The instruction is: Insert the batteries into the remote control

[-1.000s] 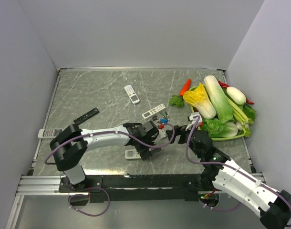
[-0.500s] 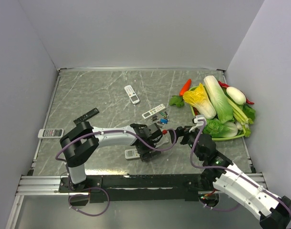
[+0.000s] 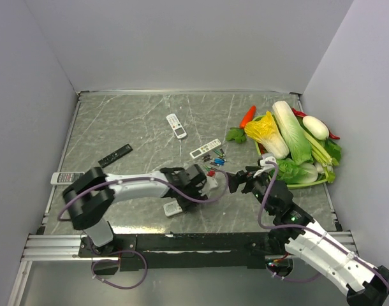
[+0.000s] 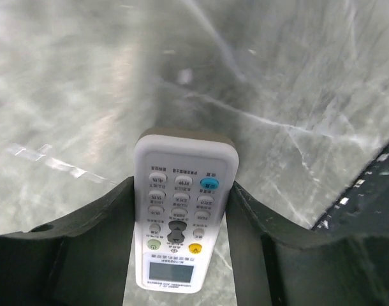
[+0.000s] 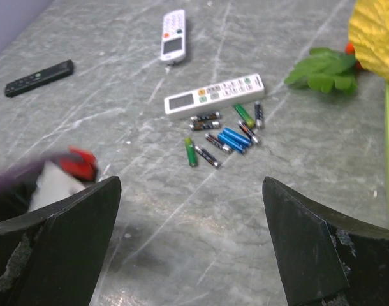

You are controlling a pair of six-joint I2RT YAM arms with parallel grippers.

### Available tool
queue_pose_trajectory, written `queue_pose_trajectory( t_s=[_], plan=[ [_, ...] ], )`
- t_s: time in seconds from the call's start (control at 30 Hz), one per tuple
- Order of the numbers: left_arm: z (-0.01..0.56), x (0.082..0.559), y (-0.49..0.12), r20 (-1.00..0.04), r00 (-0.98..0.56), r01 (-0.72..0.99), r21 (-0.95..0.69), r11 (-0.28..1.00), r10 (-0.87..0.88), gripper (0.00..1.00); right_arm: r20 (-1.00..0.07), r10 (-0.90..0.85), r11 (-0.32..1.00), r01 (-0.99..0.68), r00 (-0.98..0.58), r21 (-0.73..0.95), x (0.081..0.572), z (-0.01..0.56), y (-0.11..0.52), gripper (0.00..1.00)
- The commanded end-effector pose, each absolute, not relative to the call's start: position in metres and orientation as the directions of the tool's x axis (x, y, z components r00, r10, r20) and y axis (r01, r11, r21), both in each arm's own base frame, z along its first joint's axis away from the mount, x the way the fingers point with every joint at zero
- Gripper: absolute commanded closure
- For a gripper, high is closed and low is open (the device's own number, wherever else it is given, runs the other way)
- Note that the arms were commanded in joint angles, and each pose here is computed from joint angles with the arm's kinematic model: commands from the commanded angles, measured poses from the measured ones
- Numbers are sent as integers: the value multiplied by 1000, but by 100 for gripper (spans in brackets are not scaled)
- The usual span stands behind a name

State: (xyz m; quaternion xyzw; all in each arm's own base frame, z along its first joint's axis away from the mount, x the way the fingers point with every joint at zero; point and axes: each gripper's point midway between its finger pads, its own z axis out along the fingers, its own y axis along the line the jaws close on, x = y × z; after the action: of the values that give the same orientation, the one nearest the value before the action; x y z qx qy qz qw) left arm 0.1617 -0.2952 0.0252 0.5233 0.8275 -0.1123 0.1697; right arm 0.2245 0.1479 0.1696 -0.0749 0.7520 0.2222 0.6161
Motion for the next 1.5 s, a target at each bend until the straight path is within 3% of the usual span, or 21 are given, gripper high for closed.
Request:
queue_pose_trajectory(
  t_s=[0.0,0.07,0.13,0.23,0.53,0.93,1.17,1.3,1.4,1.47],
  plan=[
    [90,181,-318,-684,-467,848,-166,504,560,99,-980,176,832,-517,-97,201,218,224,163,0],
    [132,197,-322,-803,-467,825,-244,509,372,99,-986,149,795,-584,-72,162,212,235,173,0],
    [134,197,-306,-822,-496,802,-310,510,280,99,-989,127,764,-630,-69,142,208,243,182,0],
    [188,194,-295,-907,-419,826,-360,433,45,99,-993,93,649,-751,-78,121,193,245,207,0],
    [276,153,-279,-920,-292,919,-346,191,-261,99,-968,169,263,-938,-187,227,156,248,275,0],
    [312,139,-270,-874,-252,941,-322,106,-415,99,-943,196,21,-961,-268,277,131,245,318,0],
    [320,132,-269,-859,-250,950,-306,58,-446,99,-946,187,-44,-964,-266,262,123,244,335,1],
    [320,128,-268,-856,-250,952,-302,45,-453,99,-945,203,-81,-966,-256,245,120,251,337,14],
    [320,127,-265,-850,-246,953,-301,46,-466,99,-947,206,-91,-969,-245,231,119,254,338,28],
    [319,126,-264,-848,-244,953,-300,46,-471,99,-950,206,-97,-971,-236,220,117,255,338,43]
  ],
)
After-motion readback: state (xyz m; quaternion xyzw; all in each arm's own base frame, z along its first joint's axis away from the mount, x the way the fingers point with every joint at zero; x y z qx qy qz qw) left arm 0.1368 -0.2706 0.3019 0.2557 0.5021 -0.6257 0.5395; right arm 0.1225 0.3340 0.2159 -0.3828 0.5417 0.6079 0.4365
